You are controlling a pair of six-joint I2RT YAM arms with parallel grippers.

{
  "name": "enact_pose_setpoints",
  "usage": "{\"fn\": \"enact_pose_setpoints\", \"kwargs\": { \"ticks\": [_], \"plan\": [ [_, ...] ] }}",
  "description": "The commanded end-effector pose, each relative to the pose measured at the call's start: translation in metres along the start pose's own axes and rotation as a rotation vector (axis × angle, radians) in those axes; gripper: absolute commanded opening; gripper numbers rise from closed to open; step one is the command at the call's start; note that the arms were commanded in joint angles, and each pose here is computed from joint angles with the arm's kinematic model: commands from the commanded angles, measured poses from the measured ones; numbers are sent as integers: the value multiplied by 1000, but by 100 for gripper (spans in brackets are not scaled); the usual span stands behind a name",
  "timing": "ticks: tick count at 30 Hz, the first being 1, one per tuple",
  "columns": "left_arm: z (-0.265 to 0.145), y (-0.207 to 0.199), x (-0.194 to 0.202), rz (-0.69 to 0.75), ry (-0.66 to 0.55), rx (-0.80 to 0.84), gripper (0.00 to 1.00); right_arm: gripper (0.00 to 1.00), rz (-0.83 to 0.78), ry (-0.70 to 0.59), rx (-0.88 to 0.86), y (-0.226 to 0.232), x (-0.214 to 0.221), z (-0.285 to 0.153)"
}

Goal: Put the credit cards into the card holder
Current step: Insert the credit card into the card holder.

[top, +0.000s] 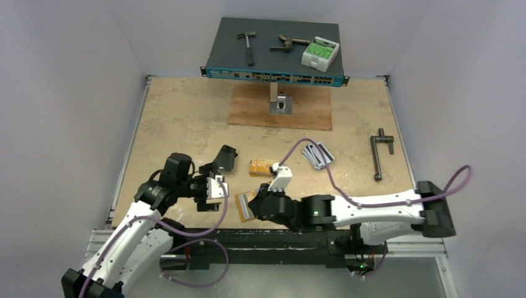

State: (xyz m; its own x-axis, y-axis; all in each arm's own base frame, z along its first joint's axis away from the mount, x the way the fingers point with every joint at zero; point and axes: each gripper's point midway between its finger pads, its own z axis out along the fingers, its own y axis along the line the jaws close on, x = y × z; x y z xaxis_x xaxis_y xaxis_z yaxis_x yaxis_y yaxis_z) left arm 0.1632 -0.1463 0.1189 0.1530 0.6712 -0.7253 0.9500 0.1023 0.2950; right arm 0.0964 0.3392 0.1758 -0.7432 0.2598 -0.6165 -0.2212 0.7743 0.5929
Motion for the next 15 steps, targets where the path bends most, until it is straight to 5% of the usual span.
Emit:
{"fn": "enact_pose_setpoints", "kwargs": {
  "ticks": [1,15],
  "plan": [
    [4,4,-11,213,-80,-8,96,12,-47,3,24,5,28,39],
    [35,-22,-12,455,-209,84,77,0,9,6,120,-50,33,99]
  ]
}}
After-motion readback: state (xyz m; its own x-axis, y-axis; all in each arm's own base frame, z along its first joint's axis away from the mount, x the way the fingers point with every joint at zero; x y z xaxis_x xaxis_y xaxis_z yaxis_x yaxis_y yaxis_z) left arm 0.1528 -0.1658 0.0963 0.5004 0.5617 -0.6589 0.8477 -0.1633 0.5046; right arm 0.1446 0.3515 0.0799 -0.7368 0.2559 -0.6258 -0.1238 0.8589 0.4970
